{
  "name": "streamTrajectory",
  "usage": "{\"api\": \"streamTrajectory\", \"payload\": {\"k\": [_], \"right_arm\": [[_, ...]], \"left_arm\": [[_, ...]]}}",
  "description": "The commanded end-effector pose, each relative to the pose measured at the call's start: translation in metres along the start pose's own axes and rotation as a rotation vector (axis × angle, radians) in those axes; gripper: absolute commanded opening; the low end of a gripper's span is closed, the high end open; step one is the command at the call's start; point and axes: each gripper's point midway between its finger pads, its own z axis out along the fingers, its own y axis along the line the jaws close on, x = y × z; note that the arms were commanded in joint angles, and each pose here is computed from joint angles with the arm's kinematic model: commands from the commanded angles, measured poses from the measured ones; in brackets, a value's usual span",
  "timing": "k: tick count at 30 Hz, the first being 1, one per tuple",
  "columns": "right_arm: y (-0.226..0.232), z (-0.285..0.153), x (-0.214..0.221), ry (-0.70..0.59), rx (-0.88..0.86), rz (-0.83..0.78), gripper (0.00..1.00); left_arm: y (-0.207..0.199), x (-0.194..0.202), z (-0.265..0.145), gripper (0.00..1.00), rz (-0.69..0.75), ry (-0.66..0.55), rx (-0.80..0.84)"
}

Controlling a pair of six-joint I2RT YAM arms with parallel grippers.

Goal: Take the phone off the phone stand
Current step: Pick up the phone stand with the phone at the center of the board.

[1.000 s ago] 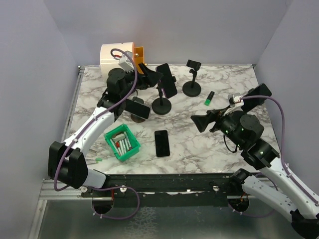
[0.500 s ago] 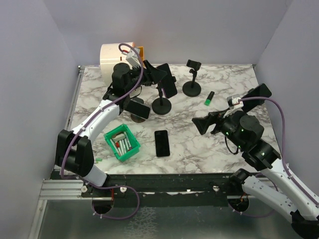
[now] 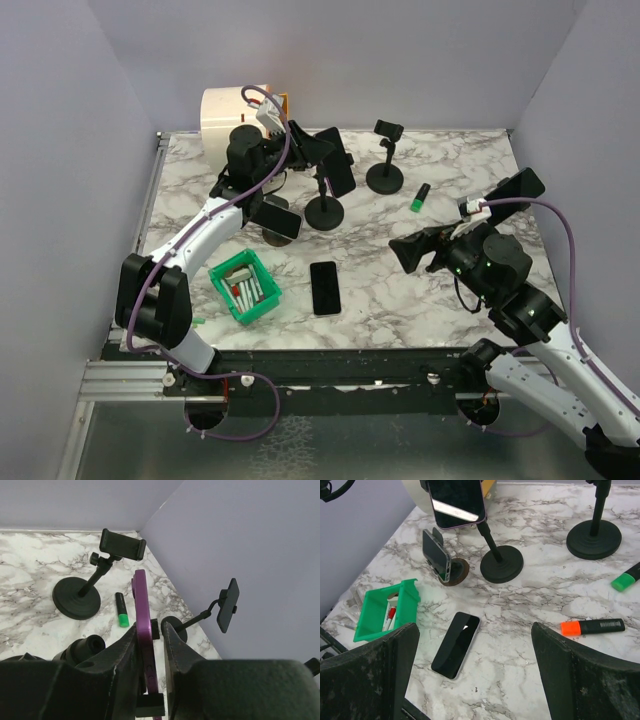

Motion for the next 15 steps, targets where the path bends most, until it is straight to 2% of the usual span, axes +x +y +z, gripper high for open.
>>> {"api": "streamTrajectory", "payload": {"k": [1, 5, 9, 15], "right_arm": [[-0.001, -0.005, -0.01, -0.02, 0.013, -0.021, 1.0], [-0.002, -0.007, -0.014, -0.027, 0.023, -0.028, 1.0], [-0.003, -0.01, -0.017, -0.03, 0.029, -0.031, 1.0], [-0.005, -0.015, -0.021, -0.036, 0.045, -0.037, 1.0]], "left_arm": [[-0.016, -0.012, 0.0, 0.22, 0.002, -0.026, 0.068], [-0.022, -0.014, -0.001, 0.13, 0.001, -0.027, 0.088], [-0.027, -0.018, -0.003, 0.0, 0.006, -0.036, 0.098], [-0.041, -0.031, -0.006, 0.0, 0.009, -0.074, 0.129]]}}
